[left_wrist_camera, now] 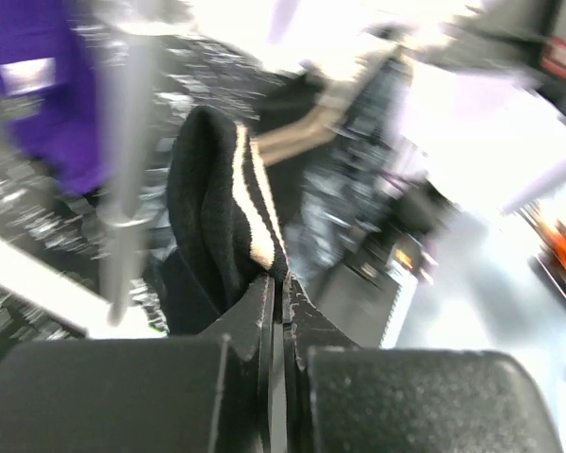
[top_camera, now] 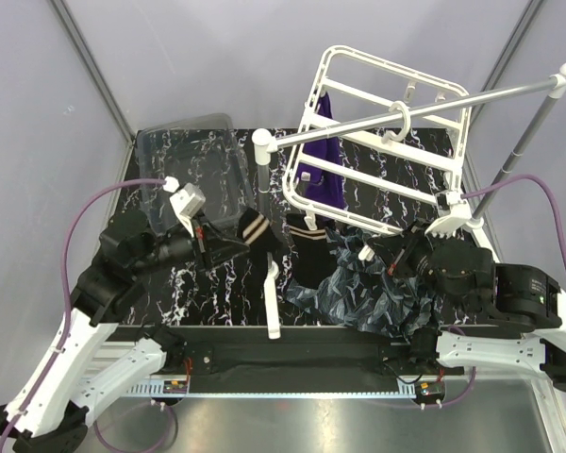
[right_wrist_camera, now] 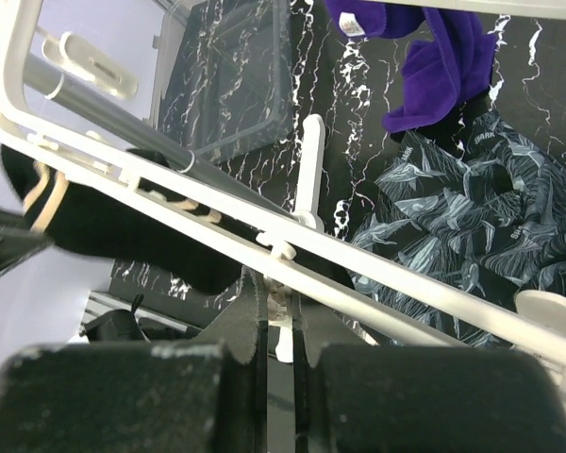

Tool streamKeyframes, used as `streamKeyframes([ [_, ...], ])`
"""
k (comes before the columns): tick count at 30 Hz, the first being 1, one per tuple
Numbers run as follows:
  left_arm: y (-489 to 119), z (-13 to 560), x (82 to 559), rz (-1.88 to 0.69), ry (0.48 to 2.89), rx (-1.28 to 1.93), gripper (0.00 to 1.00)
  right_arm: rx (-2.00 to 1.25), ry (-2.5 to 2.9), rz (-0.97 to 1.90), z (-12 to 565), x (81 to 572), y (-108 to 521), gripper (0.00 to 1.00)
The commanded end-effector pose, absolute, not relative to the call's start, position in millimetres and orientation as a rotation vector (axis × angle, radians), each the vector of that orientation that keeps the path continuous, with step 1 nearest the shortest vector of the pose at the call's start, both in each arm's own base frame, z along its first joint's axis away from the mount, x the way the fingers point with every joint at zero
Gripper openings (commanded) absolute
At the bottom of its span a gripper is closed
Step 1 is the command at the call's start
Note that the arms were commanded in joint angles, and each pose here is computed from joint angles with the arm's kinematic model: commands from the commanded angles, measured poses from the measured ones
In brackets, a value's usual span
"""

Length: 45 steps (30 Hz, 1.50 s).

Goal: Clip the socks to the hanger
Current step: Clamp the sock onto the hanger.

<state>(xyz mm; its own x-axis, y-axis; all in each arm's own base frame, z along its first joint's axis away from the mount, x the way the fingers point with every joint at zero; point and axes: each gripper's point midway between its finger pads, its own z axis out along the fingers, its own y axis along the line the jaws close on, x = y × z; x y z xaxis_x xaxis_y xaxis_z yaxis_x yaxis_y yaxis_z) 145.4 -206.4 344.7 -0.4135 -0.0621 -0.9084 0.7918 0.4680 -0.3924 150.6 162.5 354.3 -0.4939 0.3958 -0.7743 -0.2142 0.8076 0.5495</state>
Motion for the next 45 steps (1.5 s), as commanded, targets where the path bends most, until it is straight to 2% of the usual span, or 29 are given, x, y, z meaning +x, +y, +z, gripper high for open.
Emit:
streamKeyframes([
  [1,-221,379,97,-1.263,1.510,0.938,0.00,0.119,1.918,0.772,372,153,171,0.00],
  [8,-219,414,45,-1.457,1.233,1.125,0.00,0.087,1.927,0.793,372,152,183,0.00],
  [15,-241,409,59,-1.555,1.280,1.150,0.00,0.063,1.934,0.820,376,149,188,0.00],
  [22,-302,391,32,-1.670,1.267,1.379,0.00,0.059,1.933,0.830,376,148,188,0.00],
  [31,-333,377,25,-1.665,1.260,1.526,0.00,0.026,1.941,0.844,375,142,185,0.00],
  [35,-345,354,43,-1.559,1.422,1.534,0.00,0.008,1.929,0.871,379,138,182,0.00],
  [38,-351,342,53,-1.427,1.477,1.588,0.00,-0.008,1.923,0.885,380,136,180,0.00],
  [45,-352,325,68,-1.295,1.568,1.611,0.00,-0.016,1.919,0.890,381,135,180,0.00],
])
